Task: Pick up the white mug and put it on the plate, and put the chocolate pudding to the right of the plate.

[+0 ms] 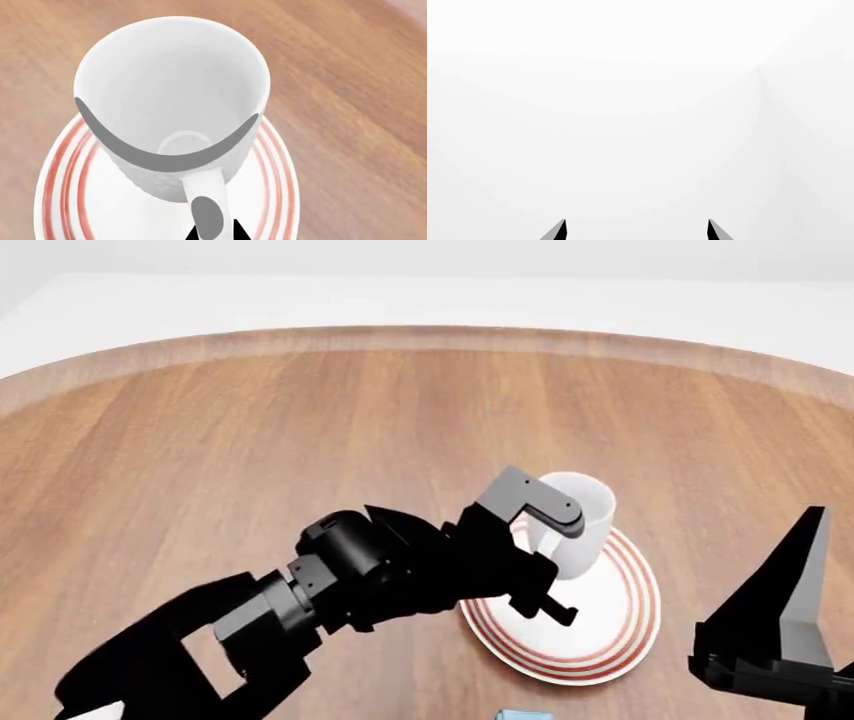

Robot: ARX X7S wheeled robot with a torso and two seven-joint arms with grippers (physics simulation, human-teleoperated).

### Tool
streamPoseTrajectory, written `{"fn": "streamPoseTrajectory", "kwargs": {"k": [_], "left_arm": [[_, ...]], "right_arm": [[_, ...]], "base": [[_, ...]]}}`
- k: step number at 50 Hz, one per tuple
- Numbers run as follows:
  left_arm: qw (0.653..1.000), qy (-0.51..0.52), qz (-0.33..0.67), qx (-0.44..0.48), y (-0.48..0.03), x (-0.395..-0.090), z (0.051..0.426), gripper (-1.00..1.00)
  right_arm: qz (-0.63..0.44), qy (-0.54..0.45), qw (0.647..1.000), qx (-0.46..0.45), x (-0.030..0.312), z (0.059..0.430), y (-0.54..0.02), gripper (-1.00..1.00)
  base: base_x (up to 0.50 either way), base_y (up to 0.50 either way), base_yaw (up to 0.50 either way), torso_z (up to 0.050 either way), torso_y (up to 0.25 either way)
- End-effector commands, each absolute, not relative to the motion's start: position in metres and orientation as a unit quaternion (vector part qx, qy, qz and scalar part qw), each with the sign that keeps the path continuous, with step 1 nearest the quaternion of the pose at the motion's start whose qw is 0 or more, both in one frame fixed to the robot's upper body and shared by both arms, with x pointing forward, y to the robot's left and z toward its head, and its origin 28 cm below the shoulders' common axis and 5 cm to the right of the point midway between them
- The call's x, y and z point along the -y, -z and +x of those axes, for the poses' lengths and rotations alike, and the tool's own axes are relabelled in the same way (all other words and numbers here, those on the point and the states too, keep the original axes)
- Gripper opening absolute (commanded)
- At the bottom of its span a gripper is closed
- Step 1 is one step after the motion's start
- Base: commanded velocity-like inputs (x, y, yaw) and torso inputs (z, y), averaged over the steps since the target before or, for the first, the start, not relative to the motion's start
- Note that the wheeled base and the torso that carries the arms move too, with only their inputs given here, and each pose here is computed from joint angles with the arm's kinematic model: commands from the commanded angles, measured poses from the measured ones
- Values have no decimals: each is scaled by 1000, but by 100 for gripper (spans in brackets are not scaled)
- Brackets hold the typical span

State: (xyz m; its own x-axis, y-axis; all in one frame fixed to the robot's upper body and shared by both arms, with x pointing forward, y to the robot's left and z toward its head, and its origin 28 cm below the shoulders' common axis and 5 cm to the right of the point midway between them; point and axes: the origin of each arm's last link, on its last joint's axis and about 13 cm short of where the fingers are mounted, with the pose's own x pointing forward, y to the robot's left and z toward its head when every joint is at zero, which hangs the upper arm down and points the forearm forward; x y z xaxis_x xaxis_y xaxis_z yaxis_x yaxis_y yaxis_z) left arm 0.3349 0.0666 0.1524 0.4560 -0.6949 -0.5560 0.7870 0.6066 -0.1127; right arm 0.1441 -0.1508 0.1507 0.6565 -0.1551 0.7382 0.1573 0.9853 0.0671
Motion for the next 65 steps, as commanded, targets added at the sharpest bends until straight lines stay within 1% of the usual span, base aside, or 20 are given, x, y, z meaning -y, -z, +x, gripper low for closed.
{"fn": "streamPoseTrajectory", "kwargs": {"k": [1,12,58,59,65], "left_arm": [[844,452,66,-282,-152,-59,336,-100],[842,449,71,-289,-141,-58,335,-100],[836,439,77,-320,-121,-65,333,-100],[837,438,76,-320,-121,-66,333,100],[837,434,74,-325,-117,-67,333,100]], "right_arm": [[-11,87,908,410,152,144,-151,100],[-8,85,908,410,152,144,-151,100],[-4,83,909,408,152,145,-148,100],[-3,83,910,407,152,145,-148,100],[-3,83,910,407,151,145,-148,100]], "base": [[0,0,0,0,0],[0,0,0,0,0],[0,0,0,0,0],[0,0,0,0,0],[0,0,0,0,0]]}}
